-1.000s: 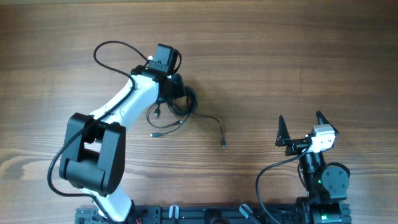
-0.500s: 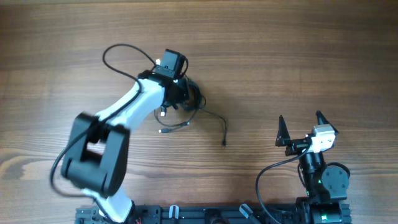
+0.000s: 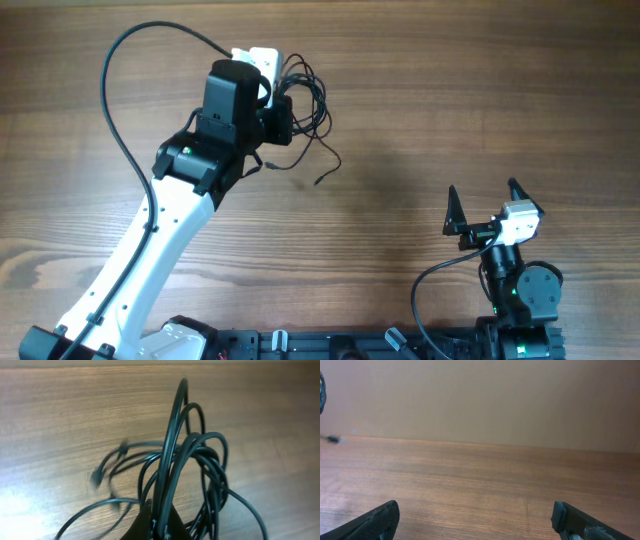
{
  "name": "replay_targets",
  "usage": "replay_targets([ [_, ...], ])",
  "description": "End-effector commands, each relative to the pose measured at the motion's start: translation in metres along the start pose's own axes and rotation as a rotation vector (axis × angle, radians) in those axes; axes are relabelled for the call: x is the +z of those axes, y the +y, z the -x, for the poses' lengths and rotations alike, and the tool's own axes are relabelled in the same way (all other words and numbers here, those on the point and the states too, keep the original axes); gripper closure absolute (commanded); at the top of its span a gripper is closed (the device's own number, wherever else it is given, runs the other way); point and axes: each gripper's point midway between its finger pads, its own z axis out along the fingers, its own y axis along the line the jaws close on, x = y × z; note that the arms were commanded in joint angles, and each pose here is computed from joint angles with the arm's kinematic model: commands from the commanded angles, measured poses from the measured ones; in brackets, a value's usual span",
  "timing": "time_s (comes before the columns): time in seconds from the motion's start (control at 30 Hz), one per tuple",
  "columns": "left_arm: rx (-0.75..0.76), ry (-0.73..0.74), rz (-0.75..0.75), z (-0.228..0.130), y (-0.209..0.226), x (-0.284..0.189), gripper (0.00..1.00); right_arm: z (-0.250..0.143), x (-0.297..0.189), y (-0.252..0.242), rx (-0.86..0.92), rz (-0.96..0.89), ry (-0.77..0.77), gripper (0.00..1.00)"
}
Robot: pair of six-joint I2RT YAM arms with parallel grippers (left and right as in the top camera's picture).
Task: Untangle cables
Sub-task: 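Lift the cable bundle upward with the left gripper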
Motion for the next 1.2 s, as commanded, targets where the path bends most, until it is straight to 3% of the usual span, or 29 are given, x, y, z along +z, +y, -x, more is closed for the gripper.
replay_targets([
  [0.0,0.133,0.012,-0.067,-0.003,-0.012,-0.003,0.96,0.003,-0.001,-0.003,-0.006,-0.018,-0.016,0.00],
  [0.27,0.147,0.131,-0.056,-0.031,-0.006,0.002,0.96,0.003,-0.001,-0.003,-0.006,-0.018,-0.016,0.00],
  [0.43,0.128,0.297,-0.054,-0.071,0.000,0.033,0.96,0.003,-0.001,-0.003,-0.006,-0.018,-0.016,0.00],
  [0.6,0.081,0.450,-0.177,-0.113,-0.014,0.067,0.96,0.003,-0.001,-0.003,-0.006,-0.018,-0.016,0.00],
  [0.8,0.051,0.573,-0.170,-0.150,-0.008,0.093,0.96,0.003,-0.001,-0.003,-0.006,-0.018,-0.016,0.00],
  [1.17,0.059,0.536,-0.175,-0.148,-0.007,0.111,0.96,0.003,-0.001,-0.003,-0.006,-0.018,-0.016,0.00],
])
